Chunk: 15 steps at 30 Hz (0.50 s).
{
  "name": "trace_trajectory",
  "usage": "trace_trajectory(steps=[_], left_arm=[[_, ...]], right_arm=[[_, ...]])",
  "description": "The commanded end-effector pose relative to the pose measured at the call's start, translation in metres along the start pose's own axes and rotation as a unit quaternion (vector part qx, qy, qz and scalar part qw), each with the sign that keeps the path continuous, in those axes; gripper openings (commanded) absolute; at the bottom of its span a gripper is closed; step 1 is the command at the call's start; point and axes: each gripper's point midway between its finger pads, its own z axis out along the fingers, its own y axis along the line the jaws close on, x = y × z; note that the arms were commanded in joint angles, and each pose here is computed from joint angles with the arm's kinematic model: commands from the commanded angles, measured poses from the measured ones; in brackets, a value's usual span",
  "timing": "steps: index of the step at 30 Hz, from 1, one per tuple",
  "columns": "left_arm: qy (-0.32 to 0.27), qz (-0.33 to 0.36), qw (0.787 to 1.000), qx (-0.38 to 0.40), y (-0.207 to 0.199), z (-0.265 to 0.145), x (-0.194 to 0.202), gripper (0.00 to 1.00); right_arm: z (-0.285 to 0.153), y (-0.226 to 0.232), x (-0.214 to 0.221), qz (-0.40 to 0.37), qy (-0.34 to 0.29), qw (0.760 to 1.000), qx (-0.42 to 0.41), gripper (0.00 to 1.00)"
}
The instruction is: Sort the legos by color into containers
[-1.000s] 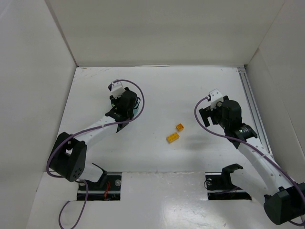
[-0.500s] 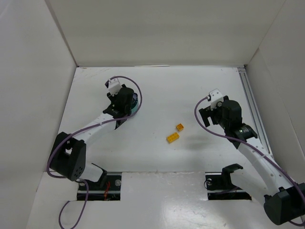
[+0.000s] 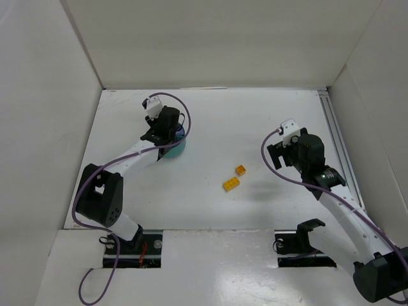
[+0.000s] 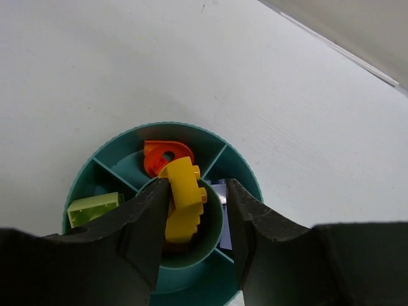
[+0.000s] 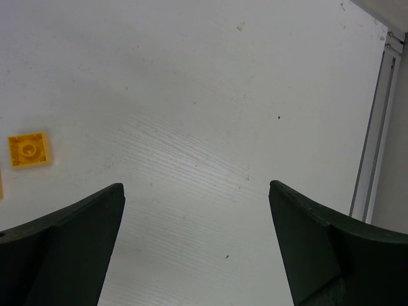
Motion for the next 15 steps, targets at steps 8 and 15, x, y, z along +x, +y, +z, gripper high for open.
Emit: trace_trajectory(steps=[8,15], left_arm=[[0.009,0.005,1.000,-0.028,0.011,0.003,-0.005,0.34],[0.006,0.003,1.000,-0.026,0.010,-0.001,-0.011,0.11]], right_arm=[[-0.005,-0.010,-0.015,0.003,-0.030,0.999,0.020,0.99],[-0.005,-0.010,-0.015,0.003,-0.030,0.999,0.020,0.99]])
